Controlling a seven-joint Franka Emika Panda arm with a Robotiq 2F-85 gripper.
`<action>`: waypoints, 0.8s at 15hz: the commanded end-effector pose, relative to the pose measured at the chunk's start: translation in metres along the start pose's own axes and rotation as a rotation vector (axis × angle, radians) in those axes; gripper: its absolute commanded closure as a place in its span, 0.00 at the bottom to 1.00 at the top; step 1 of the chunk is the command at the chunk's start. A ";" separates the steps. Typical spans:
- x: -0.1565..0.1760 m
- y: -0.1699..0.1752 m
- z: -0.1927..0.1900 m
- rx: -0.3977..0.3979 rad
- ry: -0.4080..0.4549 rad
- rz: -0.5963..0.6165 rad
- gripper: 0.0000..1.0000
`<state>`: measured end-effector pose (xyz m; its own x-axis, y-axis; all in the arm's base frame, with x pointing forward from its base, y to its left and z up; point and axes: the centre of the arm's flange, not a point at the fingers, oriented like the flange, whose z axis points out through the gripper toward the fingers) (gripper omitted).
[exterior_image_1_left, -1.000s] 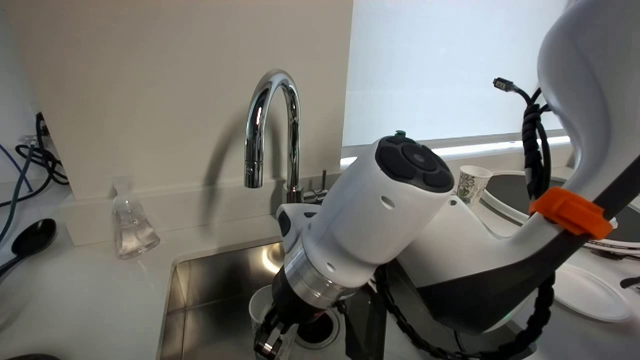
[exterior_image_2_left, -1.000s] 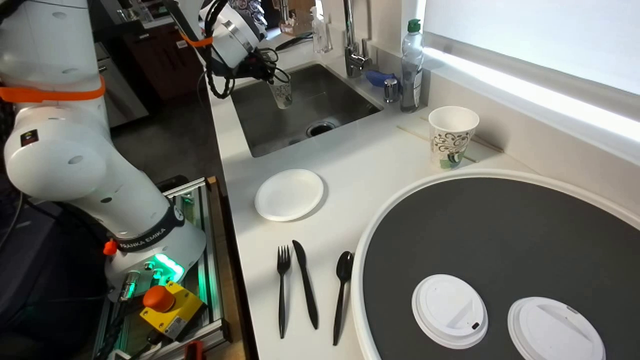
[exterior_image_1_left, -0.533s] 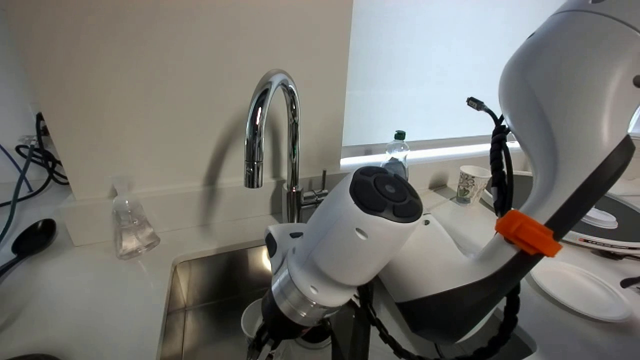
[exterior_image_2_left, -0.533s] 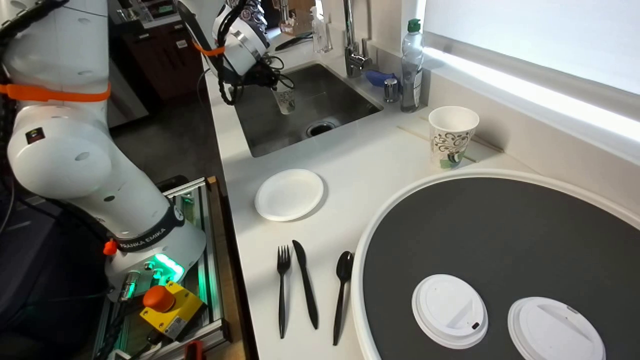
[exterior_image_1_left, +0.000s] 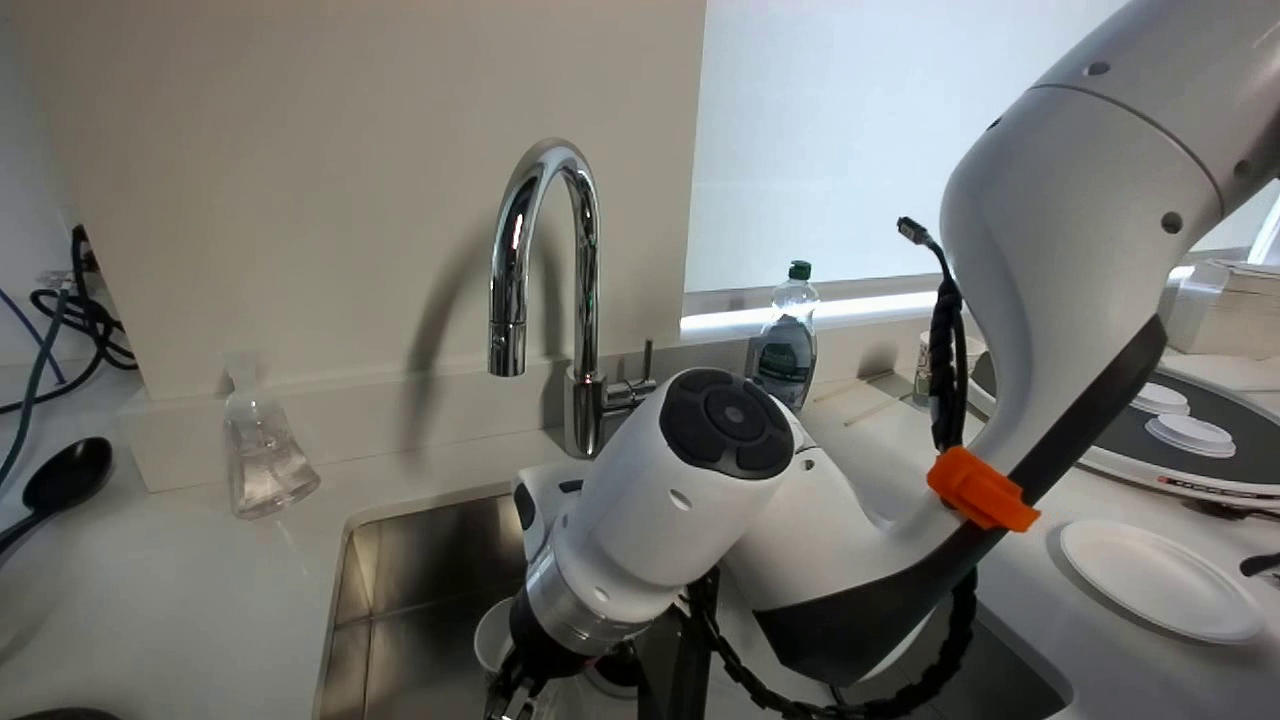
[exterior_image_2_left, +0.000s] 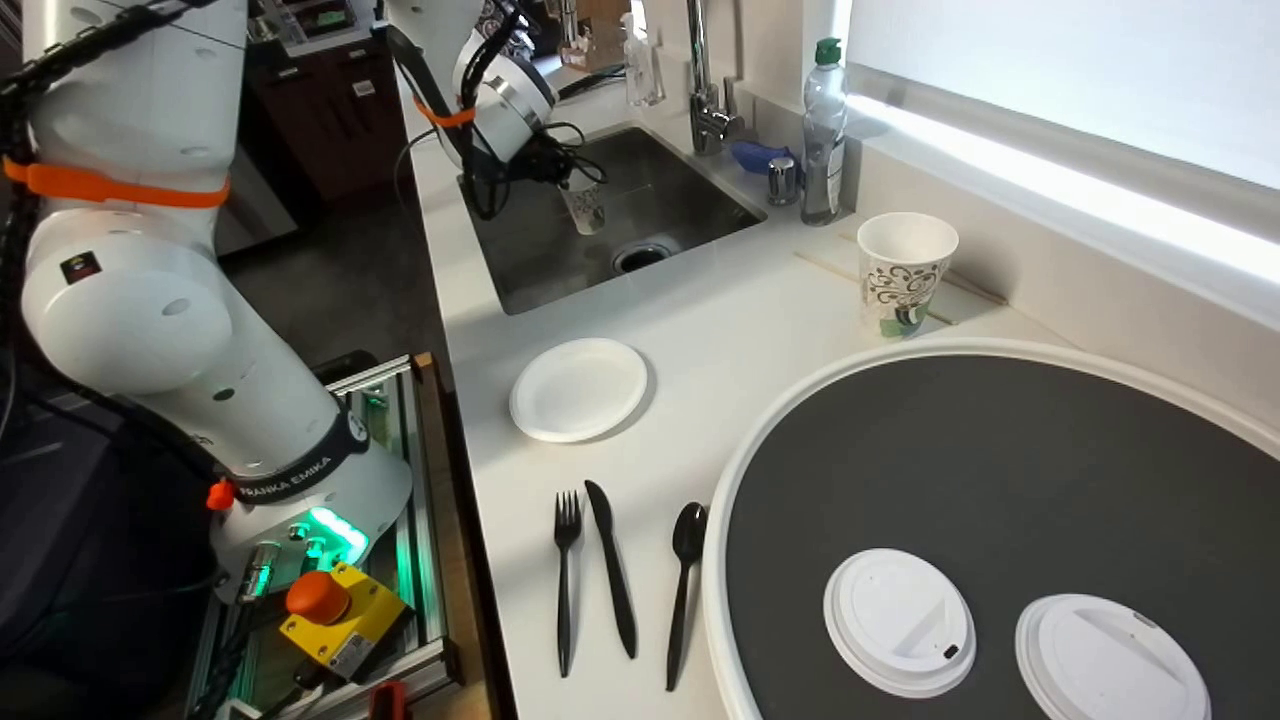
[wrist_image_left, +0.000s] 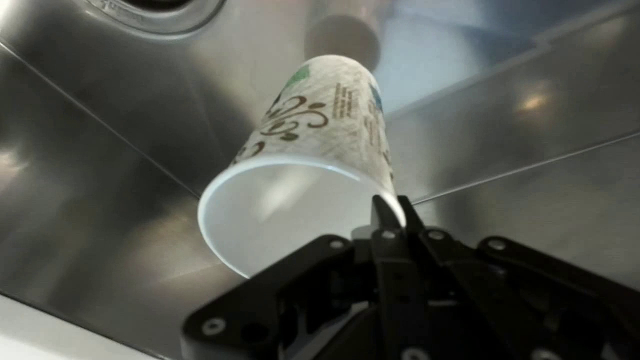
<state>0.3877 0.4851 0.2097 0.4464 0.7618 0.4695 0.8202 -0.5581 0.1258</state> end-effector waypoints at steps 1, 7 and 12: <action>0.000 -0.001 0.019 -0.014 0.011 -0.008 0.99; -0.001 0.011 0.030 -0.033 0.005 0.002 0.99; -0.002 0.019 0.035 -0.045 0.002 0.009 0.99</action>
<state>0.4123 0.4806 0.1909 0.4549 0.7607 0.4631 0.8049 -0.5737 0.1517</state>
